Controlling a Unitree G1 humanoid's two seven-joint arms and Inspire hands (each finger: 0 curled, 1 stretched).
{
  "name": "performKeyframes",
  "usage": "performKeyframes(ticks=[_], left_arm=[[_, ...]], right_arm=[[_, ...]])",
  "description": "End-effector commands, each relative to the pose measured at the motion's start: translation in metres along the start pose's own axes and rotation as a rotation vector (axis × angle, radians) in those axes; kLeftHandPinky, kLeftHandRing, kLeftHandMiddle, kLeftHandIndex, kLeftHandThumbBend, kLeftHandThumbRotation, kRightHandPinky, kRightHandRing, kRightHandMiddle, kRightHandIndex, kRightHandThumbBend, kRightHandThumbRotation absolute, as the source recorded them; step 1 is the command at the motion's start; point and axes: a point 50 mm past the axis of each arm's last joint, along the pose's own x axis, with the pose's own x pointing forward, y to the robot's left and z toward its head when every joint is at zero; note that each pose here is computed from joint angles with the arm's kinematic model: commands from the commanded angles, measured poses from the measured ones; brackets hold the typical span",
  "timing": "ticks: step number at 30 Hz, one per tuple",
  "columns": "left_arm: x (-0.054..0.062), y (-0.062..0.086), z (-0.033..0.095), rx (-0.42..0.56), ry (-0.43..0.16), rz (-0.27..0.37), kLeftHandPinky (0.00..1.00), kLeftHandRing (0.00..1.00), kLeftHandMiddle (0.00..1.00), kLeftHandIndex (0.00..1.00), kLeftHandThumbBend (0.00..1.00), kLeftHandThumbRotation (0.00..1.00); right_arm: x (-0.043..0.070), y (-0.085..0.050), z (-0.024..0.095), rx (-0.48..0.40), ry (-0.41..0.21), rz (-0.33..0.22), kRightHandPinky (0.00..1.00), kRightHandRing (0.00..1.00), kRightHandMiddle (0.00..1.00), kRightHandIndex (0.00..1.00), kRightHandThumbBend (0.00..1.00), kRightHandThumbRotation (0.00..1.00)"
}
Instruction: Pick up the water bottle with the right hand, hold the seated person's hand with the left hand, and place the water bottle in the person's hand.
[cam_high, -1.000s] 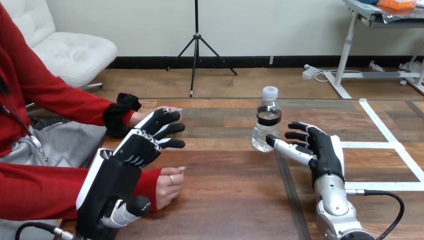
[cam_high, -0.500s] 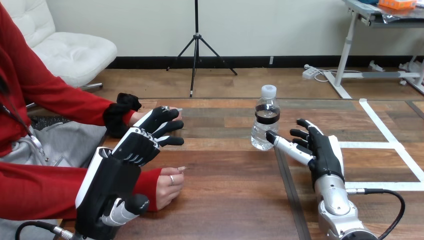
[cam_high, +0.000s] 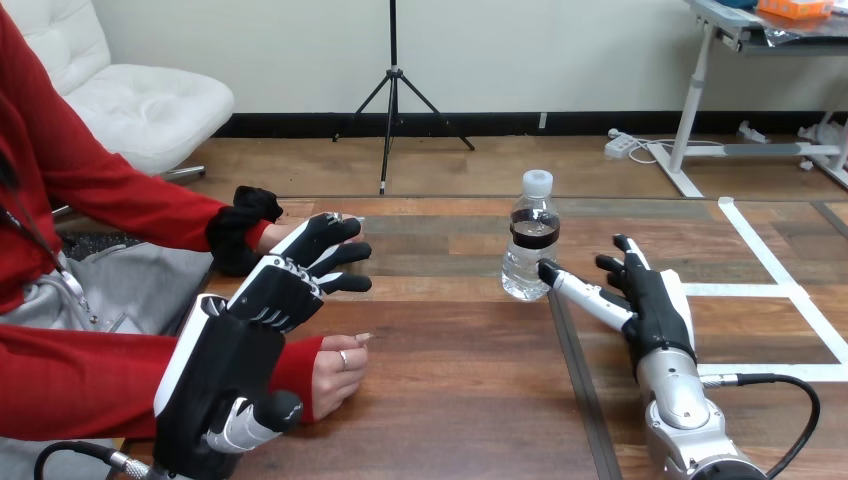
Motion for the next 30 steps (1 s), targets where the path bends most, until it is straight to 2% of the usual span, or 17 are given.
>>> performKeyframes(ticks=[1, 9, 15, 24, 30], left_arm=[[0.016, 0.004, 0.002, 0.018, -0.058, 0.008, 0.72, 0.83, 0.88, 0.89, 1.00, 0.78], [0.017, 0.004, 0.002, 0.032, -0.070, 0.002, 0.72, 0.84, 0.89, 0.89, 0.99, 0.78], [0.015, 0.003, 0.002, 0.030, -0.061, 0.008, 0.73, 0.84, 0.89, 0.89, 1.00, 0.79], [0.013, 0.001, 0.000, 0.021, -0.052, 0.017, 0.72, 0.83, 0.88, 0.89, 0.99, 0.79], [0.013, 0.000, 0.000, 0.021, -0.050, 0.019, 0.71, 0.83, 0.88, 0.88, 1.00, 0.79]], right_arm=[[0.011, -0.003, 0.027, -0.016, -0.070, 0.002, 0.97, 0.97, 0.92, 1.00, 1.00, 0.46], [0.011, -0.003, 0.029, -0.031, -0.082, 0.001, 0.96, 0.97, 0.93, 1.00, 1.00, 0.46], [0.012, -0.001, 0.031, -0.081, -0.077, -0.011, 0.95, 0.96, 0.93, 1.00, 1.00, 0.47], [0.013, 0.002, 0.036, -0.021, -0.093, 0.014, 0.95, 0.97, 0.95, 1.00, 1.00, 0.41], [0.015, 0.004, 0.040, -0.024, -0.091, 0.021, 0.93, 0.96, 0.96, 1.00, 1.00, 0.40]])
